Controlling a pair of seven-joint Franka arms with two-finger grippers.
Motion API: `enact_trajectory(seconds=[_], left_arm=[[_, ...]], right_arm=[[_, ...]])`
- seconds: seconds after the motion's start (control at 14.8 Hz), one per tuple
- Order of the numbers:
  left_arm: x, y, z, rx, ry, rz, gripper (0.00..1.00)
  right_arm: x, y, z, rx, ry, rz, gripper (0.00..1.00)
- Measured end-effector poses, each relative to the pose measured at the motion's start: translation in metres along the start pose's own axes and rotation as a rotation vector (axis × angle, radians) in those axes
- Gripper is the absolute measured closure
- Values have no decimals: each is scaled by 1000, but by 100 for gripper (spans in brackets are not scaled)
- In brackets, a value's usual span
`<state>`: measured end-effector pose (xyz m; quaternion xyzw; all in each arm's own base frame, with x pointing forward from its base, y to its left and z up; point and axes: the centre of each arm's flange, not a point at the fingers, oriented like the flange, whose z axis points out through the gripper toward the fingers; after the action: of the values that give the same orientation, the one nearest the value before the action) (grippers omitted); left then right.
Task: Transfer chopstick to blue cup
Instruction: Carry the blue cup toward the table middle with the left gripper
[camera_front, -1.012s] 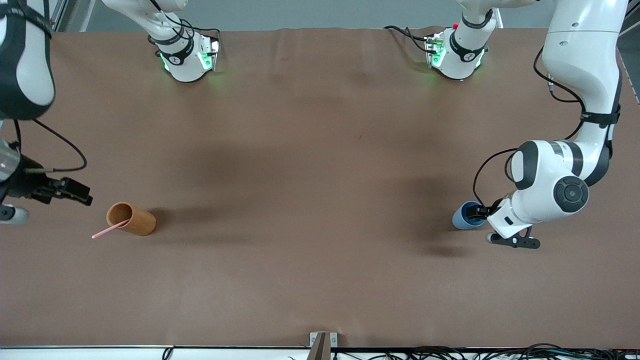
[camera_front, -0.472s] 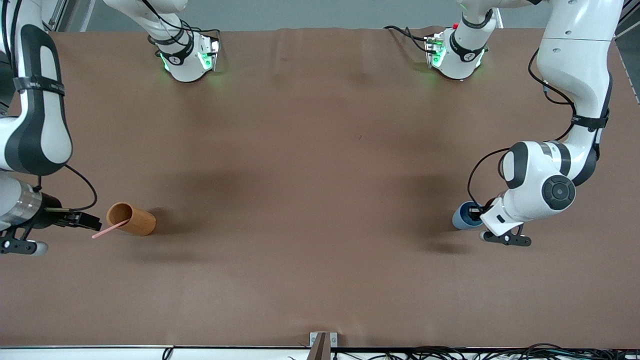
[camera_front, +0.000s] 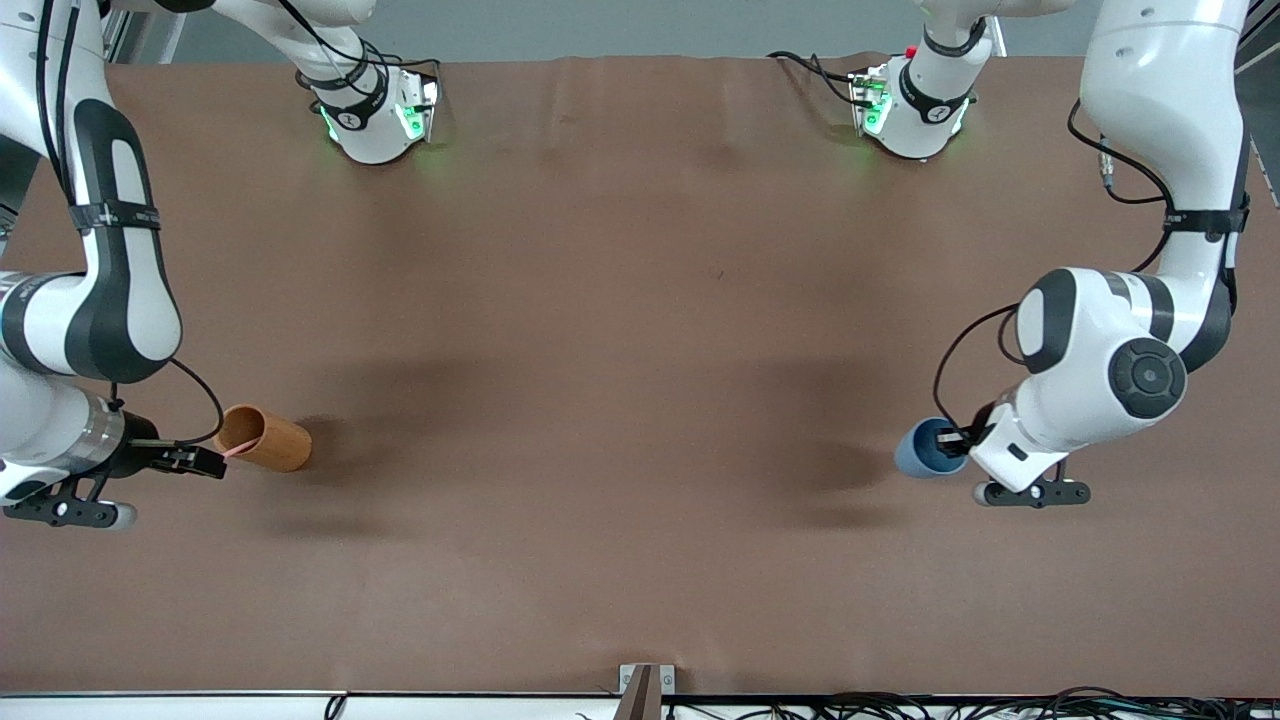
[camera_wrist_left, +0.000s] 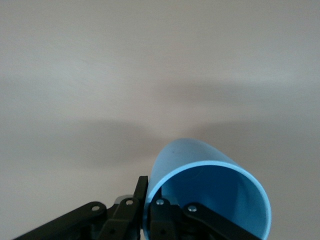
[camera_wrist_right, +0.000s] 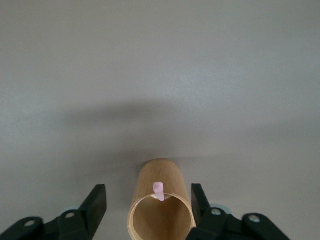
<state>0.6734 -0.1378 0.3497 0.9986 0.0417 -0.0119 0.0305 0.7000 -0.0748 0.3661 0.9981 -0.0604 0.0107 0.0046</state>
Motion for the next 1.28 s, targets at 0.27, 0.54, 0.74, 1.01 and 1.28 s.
enact_trajectory(seconds=[0.27, 0.54, 0.74, 1.01, 1.28], left_arm=[[-51, 137, -18, -69, -31, -195, 95], [-100, 235, 12, -72, -77, -304, 95], [-126, 292, 52, -94, -68, -364, 95], [-135, 309, 90, -76, -54, -405, 95], [-137, 313, 120, -67, -31, -425, 95]], right_arm=[[2, 4, 16, -23, -5, -8, 55], [3, 5, 18, -24, -7, 11, 71], [4, 4, 15, -24, 1, 19, 81], [5, 3, 9, -23, 10, 22, 87], [7, 3, -26, -21, 58, 22, 90]])
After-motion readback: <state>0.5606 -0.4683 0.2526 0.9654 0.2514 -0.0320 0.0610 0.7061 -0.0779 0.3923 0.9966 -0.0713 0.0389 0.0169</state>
